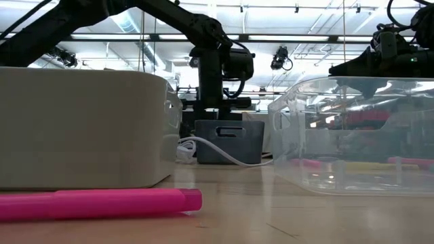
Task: Pick & Place Markers
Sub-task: Put the top blue highlighter pen into the black bin, then put the blue pen into the transparent bin
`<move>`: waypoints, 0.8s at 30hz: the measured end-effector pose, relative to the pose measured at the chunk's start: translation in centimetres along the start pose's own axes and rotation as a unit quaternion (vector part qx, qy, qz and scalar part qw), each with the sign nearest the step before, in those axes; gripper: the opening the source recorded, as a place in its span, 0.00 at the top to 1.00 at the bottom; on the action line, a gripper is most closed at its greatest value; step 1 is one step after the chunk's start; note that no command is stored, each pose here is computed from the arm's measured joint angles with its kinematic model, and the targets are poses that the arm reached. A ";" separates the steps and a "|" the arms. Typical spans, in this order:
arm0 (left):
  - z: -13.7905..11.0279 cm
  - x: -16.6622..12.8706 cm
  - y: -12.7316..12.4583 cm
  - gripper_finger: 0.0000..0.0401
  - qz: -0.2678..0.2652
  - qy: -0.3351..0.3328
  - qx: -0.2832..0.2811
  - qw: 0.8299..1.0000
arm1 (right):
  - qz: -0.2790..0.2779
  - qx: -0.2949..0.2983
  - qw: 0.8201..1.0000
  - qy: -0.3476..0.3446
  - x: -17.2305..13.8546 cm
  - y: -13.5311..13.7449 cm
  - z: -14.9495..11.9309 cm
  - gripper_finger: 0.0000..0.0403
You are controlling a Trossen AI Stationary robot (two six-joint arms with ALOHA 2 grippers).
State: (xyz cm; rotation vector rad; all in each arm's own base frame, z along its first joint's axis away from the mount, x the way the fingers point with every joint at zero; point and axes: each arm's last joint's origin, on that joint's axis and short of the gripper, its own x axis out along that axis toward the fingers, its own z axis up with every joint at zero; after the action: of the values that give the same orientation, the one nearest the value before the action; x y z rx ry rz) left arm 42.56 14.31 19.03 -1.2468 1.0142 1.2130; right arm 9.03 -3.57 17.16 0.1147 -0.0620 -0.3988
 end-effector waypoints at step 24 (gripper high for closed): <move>-0.3 0.0 -0.2 0.57 -0.006 0.000 -0.016 1.000 | 0.000 0.000 1.000 0.000 0.0 0.0 0.0 0.60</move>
State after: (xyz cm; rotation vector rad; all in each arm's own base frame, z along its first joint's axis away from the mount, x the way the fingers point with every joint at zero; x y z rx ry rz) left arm 42.75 14.06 19.06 -1.2753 0.9895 1.2246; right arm 9.03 -3.57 17.16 0.1147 -0.0621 -0.3986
